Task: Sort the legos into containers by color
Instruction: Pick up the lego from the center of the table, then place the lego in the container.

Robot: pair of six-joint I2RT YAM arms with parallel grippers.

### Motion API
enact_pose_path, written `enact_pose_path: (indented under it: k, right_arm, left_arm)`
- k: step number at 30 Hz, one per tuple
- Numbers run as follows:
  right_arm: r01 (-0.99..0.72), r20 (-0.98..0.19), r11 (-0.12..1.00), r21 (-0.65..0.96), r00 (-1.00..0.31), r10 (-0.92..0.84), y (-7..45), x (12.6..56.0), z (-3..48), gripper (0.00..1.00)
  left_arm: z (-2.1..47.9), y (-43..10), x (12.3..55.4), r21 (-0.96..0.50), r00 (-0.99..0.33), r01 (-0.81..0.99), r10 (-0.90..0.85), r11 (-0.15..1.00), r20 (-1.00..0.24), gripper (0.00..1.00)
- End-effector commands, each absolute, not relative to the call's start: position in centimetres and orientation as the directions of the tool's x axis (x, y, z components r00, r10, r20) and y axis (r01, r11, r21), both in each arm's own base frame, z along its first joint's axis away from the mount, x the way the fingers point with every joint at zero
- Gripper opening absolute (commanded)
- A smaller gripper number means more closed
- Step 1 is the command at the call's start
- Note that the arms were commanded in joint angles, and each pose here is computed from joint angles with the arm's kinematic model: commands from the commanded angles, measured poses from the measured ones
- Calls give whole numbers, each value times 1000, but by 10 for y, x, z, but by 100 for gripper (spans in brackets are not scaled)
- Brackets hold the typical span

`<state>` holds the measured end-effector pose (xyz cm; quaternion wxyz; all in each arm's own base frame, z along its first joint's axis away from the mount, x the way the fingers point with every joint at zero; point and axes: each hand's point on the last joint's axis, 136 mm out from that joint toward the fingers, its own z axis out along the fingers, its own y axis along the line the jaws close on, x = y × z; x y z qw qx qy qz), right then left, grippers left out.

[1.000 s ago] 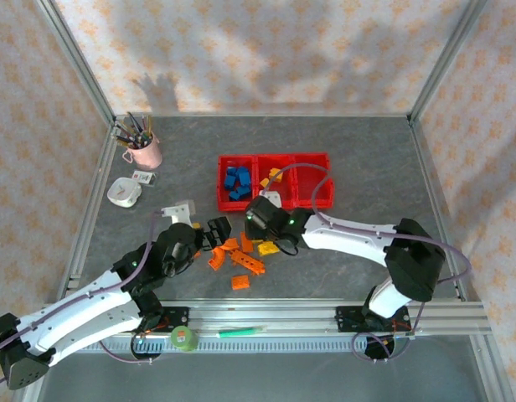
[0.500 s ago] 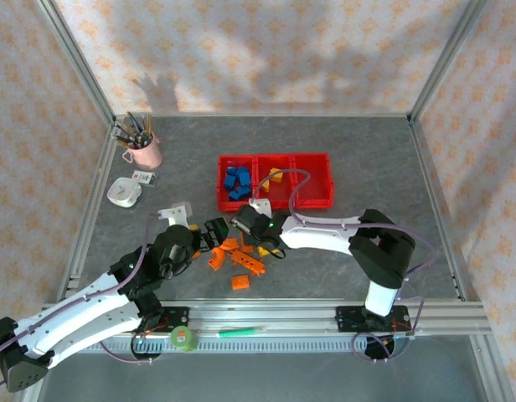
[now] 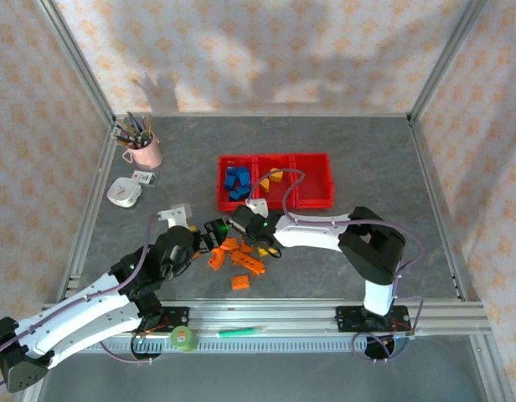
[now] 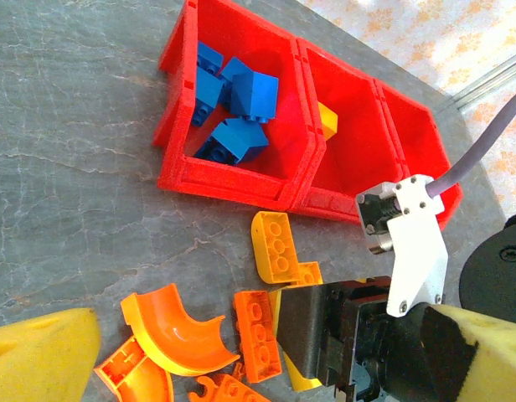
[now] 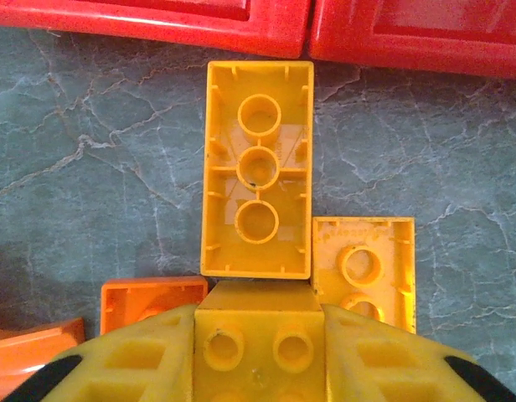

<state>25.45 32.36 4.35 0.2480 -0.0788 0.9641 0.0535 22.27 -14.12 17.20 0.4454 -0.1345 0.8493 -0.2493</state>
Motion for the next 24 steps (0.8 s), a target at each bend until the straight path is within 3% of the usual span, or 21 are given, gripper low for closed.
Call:
enact_pose_path:
  k: [1,13,24]
  right_arm:
    - [-167,-525,984,58,-844,-112,324,261,57,33]
    - [-151,-583,974,171,-812,-23,308,268,120,32]
    - [-49,-650,980,195,-755,92,259,337,166,32]
  left_arm:
    - [175,-141,224,-554,-553,-7,-465,833,-691,99]
    - [183,-147,230,-544,-552,13,-448,839,-703,99]
    - [189,-168,245,-539,-558,56,-421,841,-715,99]
